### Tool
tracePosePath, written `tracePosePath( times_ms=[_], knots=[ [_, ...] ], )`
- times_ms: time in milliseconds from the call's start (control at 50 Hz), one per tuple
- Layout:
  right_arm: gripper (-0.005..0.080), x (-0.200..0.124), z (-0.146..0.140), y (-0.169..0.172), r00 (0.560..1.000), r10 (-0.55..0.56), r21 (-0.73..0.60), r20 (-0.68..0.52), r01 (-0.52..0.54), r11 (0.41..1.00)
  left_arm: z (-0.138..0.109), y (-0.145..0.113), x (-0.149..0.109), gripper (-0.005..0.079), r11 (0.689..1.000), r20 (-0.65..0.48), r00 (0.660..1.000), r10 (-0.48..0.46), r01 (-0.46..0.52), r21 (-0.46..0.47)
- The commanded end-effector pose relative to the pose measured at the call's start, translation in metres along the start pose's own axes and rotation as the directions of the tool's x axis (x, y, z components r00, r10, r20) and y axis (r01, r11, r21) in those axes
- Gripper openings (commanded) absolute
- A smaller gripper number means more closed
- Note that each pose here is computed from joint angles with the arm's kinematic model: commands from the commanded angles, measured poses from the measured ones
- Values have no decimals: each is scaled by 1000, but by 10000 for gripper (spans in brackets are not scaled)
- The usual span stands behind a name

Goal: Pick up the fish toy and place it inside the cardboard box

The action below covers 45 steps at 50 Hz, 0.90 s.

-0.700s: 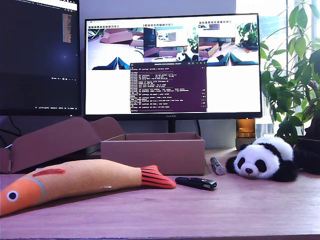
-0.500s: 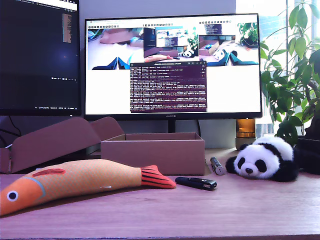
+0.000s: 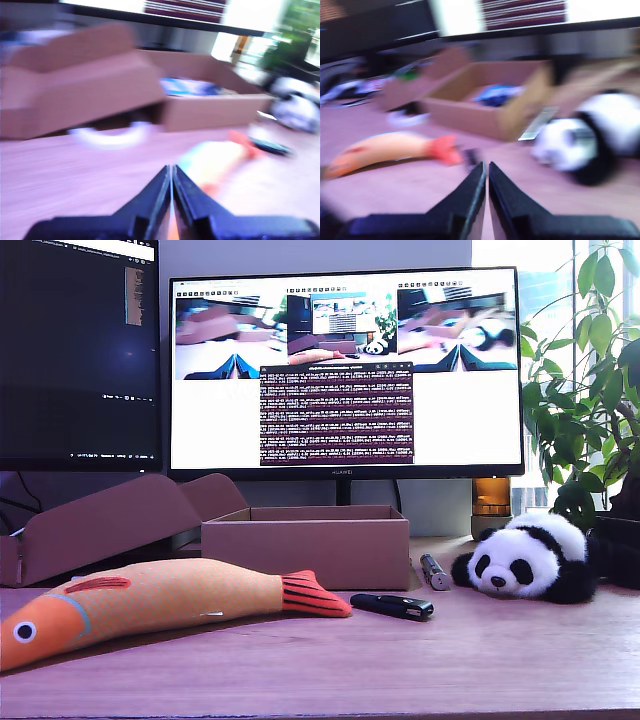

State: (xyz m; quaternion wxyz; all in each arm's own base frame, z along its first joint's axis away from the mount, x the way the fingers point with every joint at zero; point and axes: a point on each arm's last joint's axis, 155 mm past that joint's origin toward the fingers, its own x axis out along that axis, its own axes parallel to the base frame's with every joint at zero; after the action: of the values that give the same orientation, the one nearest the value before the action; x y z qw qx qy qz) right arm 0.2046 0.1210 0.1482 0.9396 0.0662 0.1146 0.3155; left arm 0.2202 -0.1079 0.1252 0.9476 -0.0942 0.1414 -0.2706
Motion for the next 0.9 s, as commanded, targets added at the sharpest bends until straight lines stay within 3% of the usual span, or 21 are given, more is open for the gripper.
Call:
tracePosePath(
  times_ms=[0,180,440,880],
  knots=[
    [-13,2,-2,13,998,55,-7,-3,-55,998,-7,-9,2,-14,999,-14,999,-43,43,19],
    [-13,2,-4,43,984,179,-38,-17,-179,983,-8,-46,2,-14,978,-27,981,-194,196,77],
    [-13,1,-13,63,964,260,-54,-52,-263,963,-19,-70,2,-14,958,-74,962,-262,269,100],
    [-13,5,-28,57,965,234,-33,-119,-240,970,-17,-78,17,-18,965,-218,958,-186,220,144]
  ],
)
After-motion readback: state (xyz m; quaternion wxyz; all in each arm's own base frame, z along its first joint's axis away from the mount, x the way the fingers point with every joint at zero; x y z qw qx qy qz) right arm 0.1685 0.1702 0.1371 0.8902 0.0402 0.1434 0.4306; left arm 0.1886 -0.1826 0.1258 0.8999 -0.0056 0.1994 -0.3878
